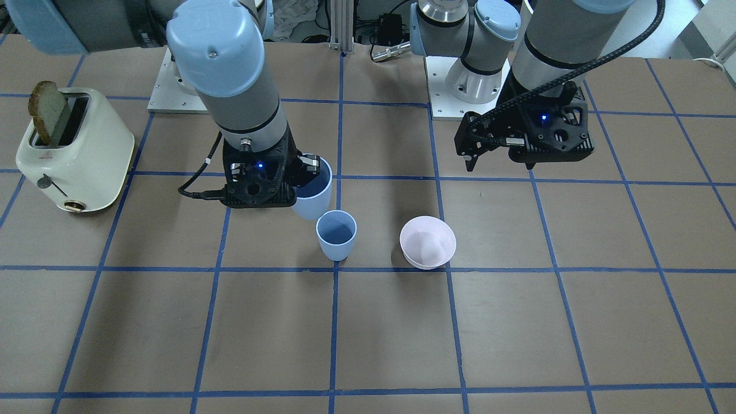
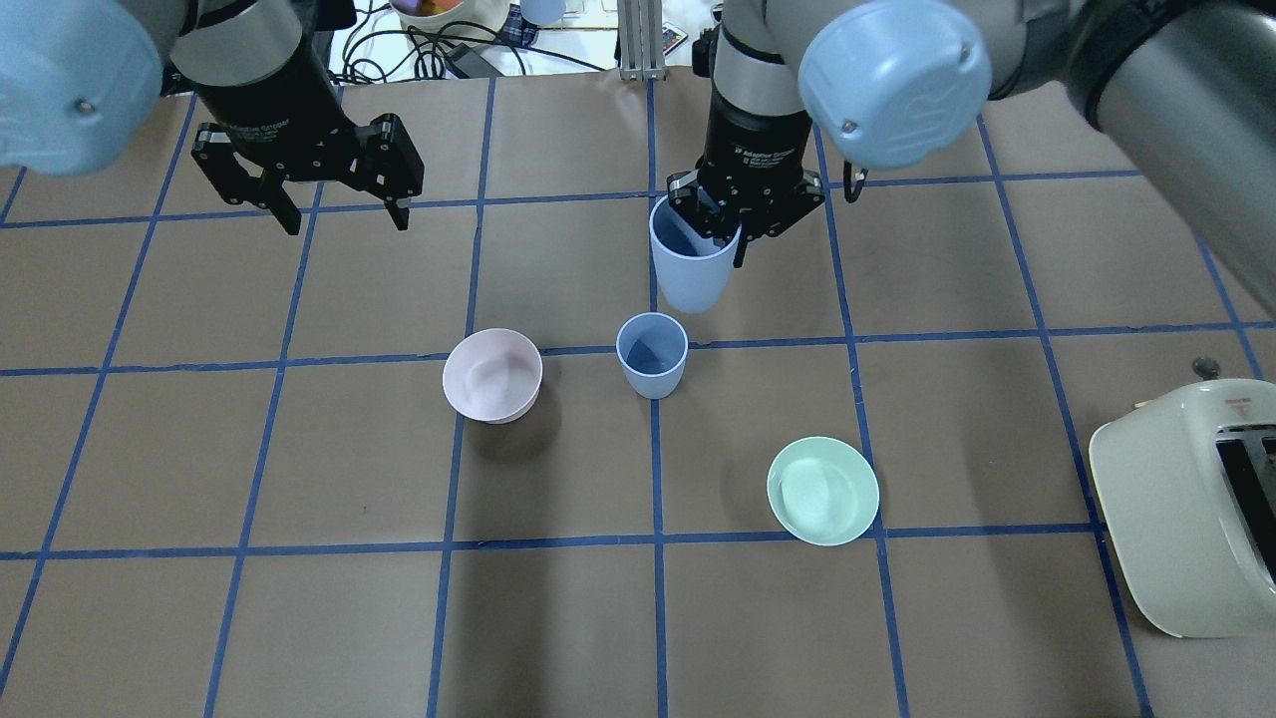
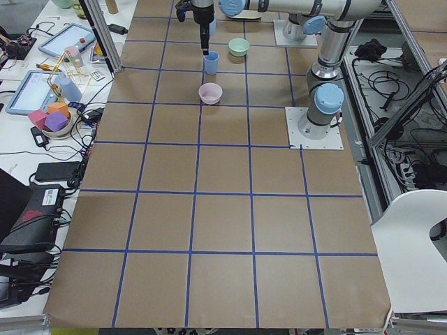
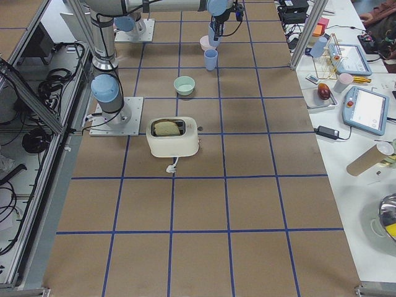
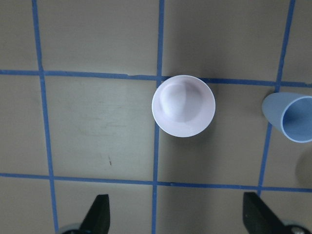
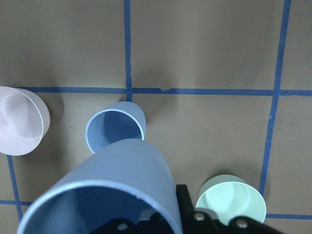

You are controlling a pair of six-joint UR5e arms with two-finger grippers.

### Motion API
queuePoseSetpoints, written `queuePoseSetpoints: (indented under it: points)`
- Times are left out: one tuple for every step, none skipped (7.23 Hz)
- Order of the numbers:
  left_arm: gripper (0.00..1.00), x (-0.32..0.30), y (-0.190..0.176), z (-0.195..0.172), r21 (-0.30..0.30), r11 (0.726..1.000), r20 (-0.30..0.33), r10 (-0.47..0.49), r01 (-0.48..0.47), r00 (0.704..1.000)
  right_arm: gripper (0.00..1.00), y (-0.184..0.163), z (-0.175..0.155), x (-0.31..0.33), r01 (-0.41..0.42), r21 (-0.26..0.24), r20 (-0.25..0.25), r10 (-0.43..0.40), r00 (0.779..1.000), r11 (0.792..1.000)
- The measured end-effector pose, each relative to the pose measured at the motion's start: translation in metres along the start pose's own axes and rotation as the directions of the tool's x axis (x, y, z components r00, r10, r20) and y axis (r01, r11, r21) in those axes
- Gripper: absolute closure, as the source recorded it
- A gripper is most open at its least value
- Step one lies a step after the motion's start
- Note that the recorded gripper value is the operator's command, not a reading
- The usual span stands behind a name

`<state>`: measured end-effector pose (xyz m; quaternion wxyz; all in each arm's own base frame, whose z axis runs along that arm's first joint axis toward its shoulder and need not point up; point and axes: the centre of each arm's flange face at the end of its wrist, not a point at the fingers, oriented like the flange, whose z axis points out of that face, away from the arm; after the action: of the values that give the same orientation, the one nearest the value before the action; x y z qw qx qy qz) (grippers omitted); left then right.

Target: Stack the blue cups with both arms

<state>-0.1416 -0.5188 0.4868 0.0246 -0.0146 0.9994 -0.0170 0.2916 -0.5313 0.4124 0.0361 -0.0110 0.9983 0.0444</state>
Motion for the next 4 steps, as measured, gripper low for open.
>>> queuePoseSetpoints:
  points:
    - [0.00,-0.001,0.004,0.003,0.057,0.998,-0.001,-0.002,0.002,1.000,1.00,0.008,0.019,-0.010,-0.004,0.033,0.008,0.004,1.000,0.999]
    - [0.00,-0.002,0.005,0.003,0.083,0.997,-0.004,-0.006,0.006,1.000,1.00,0.016,0.038,-0.018,-0.016,0.056,0.016,0.015,1.000,0.998]
    - [0.00,-0.003,0.004,0.002,0.093,0.996,-0.010,-0.009,0.010,1.000,1.00,0.023,0.055,-0.023,-0.023,0.076,0.023,0.021,1.000,0.997]
    - [0.00,-0.003,0.004,0.001,0.097,0.995,-0.015,-0.011,0.012,1.000,1.00,0.026,0.066,-0.024,-0.025,0.093,0.028,0.023,0.999,0.995]
